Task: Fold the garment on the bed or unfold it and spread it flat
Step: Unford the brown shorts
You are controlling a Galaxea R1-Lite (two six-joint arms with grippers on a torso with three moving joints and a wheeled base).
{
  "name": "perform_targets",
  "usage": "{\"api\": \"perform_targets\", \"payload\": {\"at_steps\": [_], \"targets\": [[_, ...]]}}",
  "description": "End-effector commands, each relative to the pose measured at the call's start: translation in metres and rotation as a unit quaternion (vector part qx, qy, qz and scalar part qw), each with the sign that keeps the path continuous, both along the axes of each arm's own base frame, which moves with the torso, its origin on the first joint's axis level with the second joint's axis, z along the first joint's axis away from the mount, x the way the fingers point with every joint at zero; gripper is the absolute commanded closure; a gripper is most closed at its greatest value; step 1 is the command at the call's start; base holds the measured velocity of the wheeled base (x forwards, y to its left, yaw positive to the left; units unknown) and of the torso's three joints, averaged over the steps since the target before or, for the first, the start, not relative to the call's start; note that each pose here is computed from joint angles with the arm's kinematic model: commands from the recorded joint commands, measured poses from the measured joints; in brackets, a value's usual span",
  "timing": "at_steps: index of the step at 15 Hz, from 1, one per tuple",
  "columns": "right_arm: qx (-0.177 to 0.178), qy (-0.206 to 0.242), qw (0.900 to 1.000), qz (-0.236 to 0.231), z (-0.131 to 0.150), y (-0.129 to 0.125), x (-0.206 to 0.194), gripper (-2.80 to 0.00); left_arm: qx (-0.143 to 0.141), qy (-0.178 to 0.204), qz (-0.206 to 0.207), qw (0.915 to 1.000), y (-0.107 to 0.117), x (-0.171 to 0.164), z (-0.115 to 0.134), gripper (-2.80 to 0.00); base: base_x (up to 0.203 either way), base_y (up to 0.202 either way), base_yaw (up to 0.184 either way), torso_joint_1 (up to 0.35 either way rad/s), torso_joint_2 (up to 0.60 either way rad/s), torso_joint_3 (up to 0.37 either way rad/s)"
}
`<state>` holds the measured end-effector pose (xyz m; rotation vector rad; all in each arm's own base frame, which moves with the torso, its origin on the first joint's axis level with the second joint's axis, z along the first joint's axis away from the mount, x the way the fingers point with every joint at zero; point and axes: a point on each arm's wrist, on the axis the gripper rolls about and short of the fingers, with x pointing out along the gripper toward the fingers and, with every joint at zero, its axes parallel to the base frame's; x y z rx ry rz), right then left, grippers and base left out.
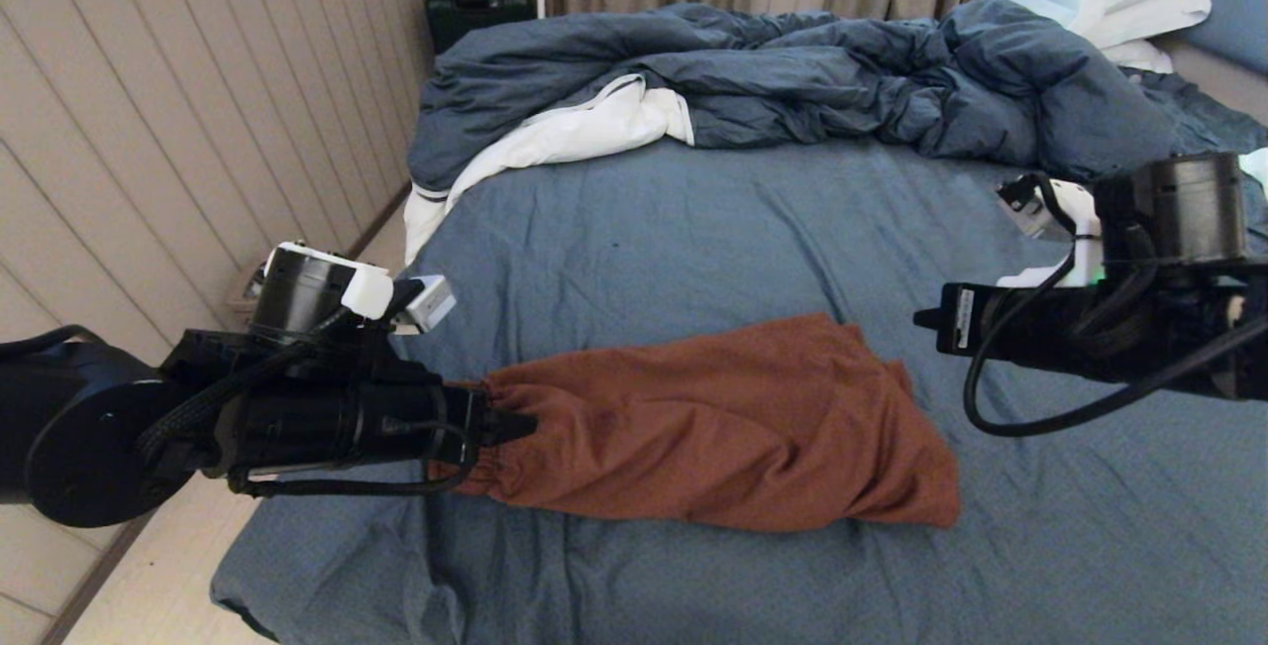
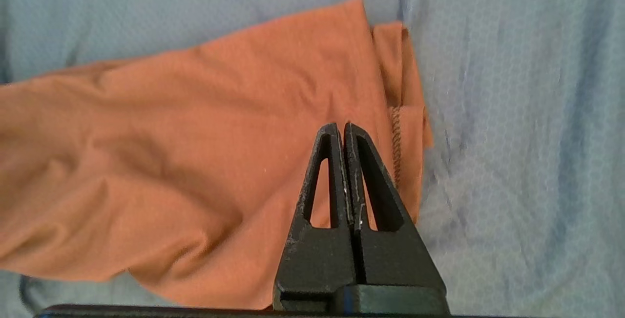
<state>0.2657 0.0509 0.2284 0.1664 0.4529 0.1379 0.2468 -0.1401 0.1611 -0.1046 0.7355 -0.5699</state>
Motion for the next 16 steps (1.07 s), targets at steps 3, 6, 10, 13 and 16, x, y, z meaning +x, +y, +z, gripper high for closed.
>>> {"api": "perform_targets", "payload": {"at_steps": [3, 6, 10, 13, 16], "targets": [[0.0, 0.001, 1.0, -0.001, -0.003, 0.0, 0.0, 0.0, -0.005, 0.0, 0.002, 1.0, -0.001, 0.002, 0.001, 0.0, 0.0, 0.0, 0.0, 0.0, 0.0, 0.0], [-0.001, 0.011, 1.0, -0.001, -0.009, 0.0, 0.005, 0.0, -0.013, -0.012, 0.004, 0.9998, -0.002, 0.004, 0.002, 0.0, 0.0, 0.0, 0.0, 0.0, 0.0, 0.0], [-0.007, 0.052, 0.999, -0.007, -0.037, -0.001, 0.029, 0.0, -0.025, -0.029, 0.005, 0.9993, -0.001, 0.002, 0.002, 0.0, 0.0, 0.0, 0.0, 0.0, 0.0, 0.0], [-0.006, 0.038, 0.999, -0.016, -0.046, -0.003, 0.043, -2.8, -0.024, -0.026, 0.004, 0.9993, -0.002, 0.002, -0.002, 0.0, 0.0, 0.0, 0.0, 0.0, 0.0, 0.0], [-0.006, 0.04, 0.999, -0.017, -0.064, 0.0, 0.059, -2.8, -0.026, -0.028, 0.004, 0.9992, -0.001, 0.002, -0.001, 0.0, 0.0, 0.0, 0.0, 0.0, 0.0, 0.0]]}}
